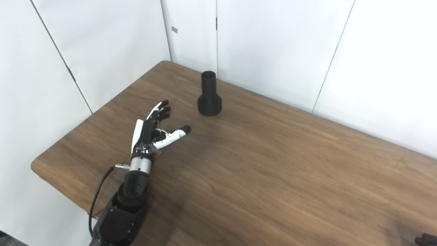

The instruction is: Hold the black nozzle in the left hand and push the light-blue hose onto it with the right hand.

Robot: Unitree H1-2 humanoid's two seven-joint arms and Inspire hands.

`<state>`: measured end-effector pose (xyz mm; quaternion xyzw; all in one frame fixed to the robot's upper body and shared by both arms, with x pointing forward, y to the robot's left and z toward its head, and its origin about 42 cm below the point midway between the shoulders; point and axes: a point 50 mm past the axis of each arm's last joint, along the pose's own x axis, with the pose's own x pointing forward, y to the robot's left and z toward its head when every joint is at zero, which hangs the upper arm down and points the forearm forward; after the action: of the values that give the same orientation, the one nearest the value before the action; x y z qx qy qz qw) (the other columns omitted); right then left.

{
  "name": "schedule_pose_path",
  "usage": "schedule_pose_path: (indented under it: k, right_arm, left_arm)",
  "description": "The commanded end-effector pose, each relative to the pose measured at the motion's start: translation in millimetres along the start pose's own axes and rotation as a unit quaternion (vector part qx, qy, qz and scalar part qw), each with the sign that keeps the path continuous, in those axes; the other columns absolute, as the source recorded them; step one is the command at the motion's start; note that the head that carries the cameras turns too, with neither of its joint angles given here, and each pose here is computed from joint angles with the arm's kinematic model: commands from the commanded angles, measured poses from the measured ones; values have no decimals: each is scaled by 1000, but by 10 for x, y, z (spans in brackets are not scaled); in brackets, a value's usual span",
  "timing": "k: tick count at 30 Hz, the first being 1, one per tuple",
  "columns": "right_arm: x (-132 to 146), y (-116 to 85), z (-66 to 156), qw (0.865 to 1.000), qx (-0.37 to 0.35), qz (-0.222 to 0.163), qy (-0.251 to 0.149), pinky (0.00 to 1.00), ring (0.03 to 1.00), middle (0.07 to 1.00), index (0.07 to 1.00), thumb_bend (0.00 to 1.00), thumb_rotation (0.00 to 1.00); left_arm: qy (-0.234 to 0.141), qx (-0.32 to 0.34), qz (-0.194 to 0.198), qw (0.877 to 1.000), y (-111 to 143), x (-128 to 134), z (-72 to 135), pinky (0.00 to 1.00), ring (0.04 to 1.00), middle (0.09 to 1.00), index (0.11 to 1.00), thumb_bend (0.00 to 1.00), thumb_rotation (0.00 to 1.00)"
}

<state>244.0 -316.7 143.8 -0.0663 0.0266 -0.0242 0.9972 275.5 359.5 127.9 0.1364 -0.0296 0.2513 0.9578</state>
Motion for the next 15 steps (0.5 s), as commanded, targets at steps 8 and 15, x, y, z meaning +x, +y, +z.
schedule_pose_path:
  k: [8,15]
  right_arm:
    - [40,-38,150,999,-18,0,-35,479,613,638,610,187,473]
    - [26,-38,135,999,-16,0,-36,466,602,632,605,216,502]
  left_arm:
    - [-45,-18,-14,999,-77,102,250,835,869,871,901,1000,379]
    - [-44,-21,-12,999,-71,132,253,830,866,870,904,1000,356]
